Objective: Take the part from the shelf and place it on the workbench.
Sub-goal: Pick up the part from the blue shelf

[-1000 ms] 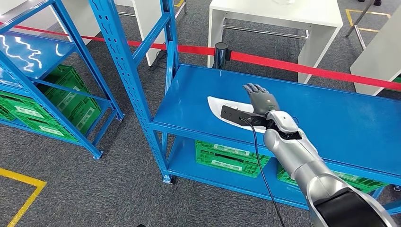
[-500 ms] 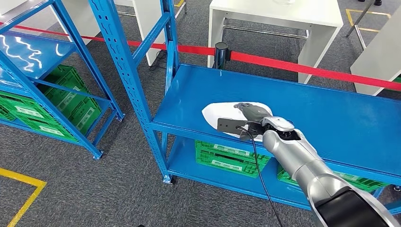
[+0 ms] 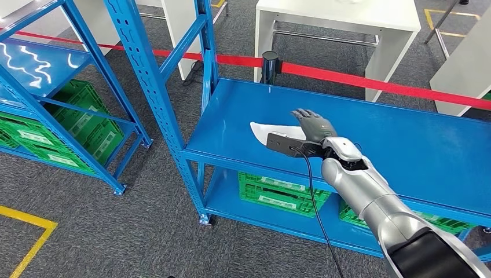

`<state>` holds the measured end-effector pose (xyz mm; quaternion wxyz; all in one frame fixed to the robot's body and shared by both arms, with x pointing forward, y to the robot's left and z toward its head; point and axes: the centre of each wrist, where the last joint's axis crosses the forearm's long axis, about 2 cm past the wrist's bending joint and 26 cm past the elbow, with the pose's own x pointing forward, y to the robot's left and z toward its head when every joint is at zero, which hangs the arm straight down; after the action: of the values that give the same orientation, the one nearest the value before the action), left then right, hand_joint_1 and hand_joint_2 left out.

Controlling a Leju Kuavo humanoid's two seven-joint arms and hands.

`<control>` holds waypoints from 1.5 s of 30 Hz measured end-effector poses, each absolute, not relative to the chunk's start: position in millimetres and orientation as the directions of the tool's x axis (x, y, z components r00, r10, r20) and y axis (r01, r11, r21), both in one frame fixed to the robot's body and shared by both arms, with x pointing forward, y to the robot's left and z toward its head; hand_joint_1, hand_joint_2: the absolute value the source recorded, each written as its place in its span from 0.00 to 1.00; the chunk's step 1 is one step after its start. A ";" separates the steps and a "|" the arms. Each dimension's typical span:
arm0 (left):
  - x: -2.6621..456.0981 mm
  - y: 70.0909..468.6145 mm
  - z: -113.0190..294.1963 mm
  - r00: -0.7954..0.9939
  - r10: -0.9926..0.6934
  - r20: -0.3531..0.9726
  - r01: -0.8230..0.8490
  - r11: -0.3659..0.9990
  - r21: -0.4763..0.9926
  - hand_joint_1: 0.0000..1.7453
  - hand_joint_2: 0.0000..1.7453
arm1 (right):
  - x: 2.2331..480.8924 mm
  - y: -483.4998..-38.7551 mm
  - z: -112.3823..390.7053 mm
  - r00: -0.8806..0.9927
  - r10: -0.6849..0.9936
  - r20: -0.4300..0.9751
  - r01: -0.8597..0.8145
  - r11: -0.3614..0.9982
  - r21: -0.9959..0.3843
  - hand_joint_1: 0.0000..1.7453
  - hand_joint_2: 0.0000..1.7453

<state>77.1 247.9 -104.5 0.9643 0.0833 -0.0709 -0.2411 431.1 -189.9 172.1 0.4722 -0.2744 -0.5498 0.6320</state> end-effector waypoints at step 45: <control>78.4 249.8 -104.4 0.884 -0.456 0.105 0.431 0.880 0.198 0.00 0.00 | 403.9 -159.4 202.8 -0.595 0.749 0.292 -0.250 0.173 -0.953 0.00 1.00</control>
<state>78.4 249.8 -104.4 0.9668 0.0846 -0.0744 -0.2295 403.9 -159.4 202.8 0.4069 -0.1923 -0.6490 0.6134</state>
